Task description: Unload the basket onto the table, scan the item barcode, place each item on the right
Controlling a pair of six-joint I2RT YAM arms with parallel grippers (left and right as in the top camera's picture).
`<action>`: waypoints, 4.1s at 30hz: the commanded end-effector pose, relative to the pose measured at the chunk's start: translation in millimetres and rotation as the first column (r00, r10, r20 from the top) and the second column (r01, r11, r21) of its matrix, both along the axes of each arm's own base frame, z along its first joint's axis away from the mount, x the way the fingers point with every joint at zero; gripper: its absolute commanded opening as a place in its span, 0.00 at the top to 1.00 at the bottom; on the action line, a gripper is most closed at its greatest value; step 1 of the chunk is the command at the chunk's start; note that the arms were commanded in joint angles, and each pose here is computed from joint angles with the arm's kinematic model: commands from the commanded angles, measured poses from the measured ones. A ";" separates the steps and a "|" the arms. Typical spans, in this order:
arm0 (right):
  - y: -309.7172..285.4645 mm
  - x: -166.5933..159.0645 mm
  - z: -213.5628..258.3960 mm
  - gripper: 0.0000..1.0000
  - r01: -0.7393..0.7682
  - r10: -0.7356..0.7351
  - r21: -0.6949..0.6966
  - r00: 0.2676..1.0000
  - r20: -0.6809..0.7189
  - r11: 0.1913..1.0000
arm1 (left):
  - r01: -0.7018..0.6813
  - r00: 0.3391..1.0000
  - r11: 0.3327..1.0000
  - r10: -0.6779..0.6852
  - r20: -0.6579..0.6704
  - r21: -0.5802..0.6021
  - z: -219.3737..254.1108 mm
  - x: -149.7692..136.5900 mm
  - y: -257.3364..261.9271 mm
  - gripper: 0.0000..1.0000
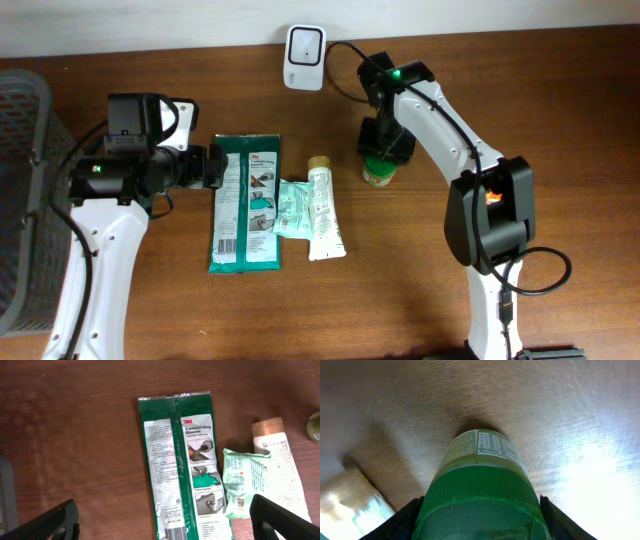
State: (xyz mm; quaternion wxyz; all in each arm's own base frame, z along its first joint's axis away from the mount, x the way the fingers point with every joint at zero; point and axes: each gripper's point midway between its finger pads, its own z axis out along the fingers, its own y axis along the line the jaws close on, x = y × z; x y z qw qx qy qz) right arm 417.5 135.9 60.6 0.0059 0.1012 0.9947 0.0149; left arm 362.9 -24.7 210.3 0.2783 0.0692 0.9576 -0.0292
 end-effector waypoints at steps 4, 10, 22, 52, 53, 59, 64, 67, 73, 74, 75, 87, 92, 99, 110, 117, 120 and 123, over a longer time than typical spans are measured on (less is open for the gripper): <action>-4.5 -8.5 -3.7 0.30 -0.687 0.687 -0.011 0.726 -0.030 0.726 | 0.014 1.000 1.000 -0.014 0.007 0.010 1.7 1.0 1.1 0.01; -2.8 0.3 19.0 0.08 -0.346 0.346 -0.022 0.938 -0.002 0.938 | 0.014 1.000 1.000 -0.014 0.007 0.010 1.7 1.0 1.1 0.01; -7.9 -7.1 -7.0 0.21 0.231 -0.233 -0.057 0.972 -0.037 0.971 | 0.014 1.000 1.000 -0.014 0.007 0.010 1.7 1.0 1.1 0.01; 121.6 -21.0 101.8 0.46 0.735 -0.104 0.563 0.638 -0.763 0.377 | 0.014 1.000 1.000 -0.014 0.007 0.010 1.7 1.0 1.1 0.01; 121.6 -20.9 101.8 0.46 0.735 -0.104 0.564 0.638 -0.763 0.378 | 0.014 1.000 1.000 -0.014 0.007 0.010 1.7 1.0 1.1 0.01; 121.4 -20.9 101.2 0.46 0.733 -0.106 0.564 0.640 -0.761 0.380 | 0.014 1.000 1.000 -0.014 0.007 0.010 1.7 1.0 1.1 0.01; 108.6 -10.9 63.1 0.46 0.637 -0.244 0.569 0.749 -0.616 0.521 | 0.014 1.000 1.000 -0.014 0.007 0.010 1.7 1.0 1.1 0.01; 86.8 7.6 33.1 0.46 0.447 -0.270 0.581 0.890 -0.368 0.681 | 0.014 1.000 1.000 -0.014 0.007 0.010 1.7 1.0 1.1 0.01; 36.6 50.8 31.4 0.45 0.083 -0.114 0.583 0.993 0.017 0.808 | 0.014 1.000 1.000 -0.014 0.007 0.010 1.7 1.0 1.1 0.01; 29.4 57.4 39.6 0.45 0.037 -0.091 0.582 0.994 0.064 0.812 | 0.014 1.000 1.000 -0.014 0.007 0.010 1.7 1.0 1.1 0.01; 15.7 66.1 47.5 0.41 -0.014 -0.065 0.534 0.990 0.129 0.846 | 0.014 1.000 1.000 -0.014 0.007 0.010 1.7 1.0 1.1 0.01; 33.6 94.4 57.4 0.48 -0.331 0.367 -0.159 0.845 0.389 0.930 | 0.014 1.000 1.000 -0.014 0.008 0.010 1.7 1.0 1.1 0.01; 114.4 159.7 121.8 0.53 -0.346 0.322 -0.135 0.570 0.756 0.929 | 0.014 1.000 1.000 -0.014 0.007 0.010 1.7 1.0 1.1 0.01; 154.2 219.3 182.1 0.47 -0.313 0.146 -0.081 0.191 0.971 0.946 | 0.014 1.000 1.000 -0.014 0.008 0.010 1.7 1.0 1.1 0.01; 136.6 250.3 135.6 0.39 -0.277 0.165 -0.120 0.144 0.976 0.953 | 0.014 1.000 1.000 -0.014 0.008 0.010 1.7 1.0 1.1 0.01; 137.6 253.7 168.2 0.35 -0.263 0.136 -0.127 0.016 0.991 0.956 | 0.014 1.000 1.000 -0.014 0.007 0.010 1.7 1.0 1.1 0.01; 138.0 253.1 160.5 0.38 -0.268 0.149 -0.132 0.045 0.988 0.954 | 0.014 1.000 1.000 -0.014 0.007 0.010 1.7 1.0 1.1 0.01; 143.0 248.2 153.8 0.39 -0.305 0.169 -0.135 0.088 0.982 0.943 | 0.014 1.000 1.000 -0.014 0.007 0.009 1.7 1.0 1.0 0.01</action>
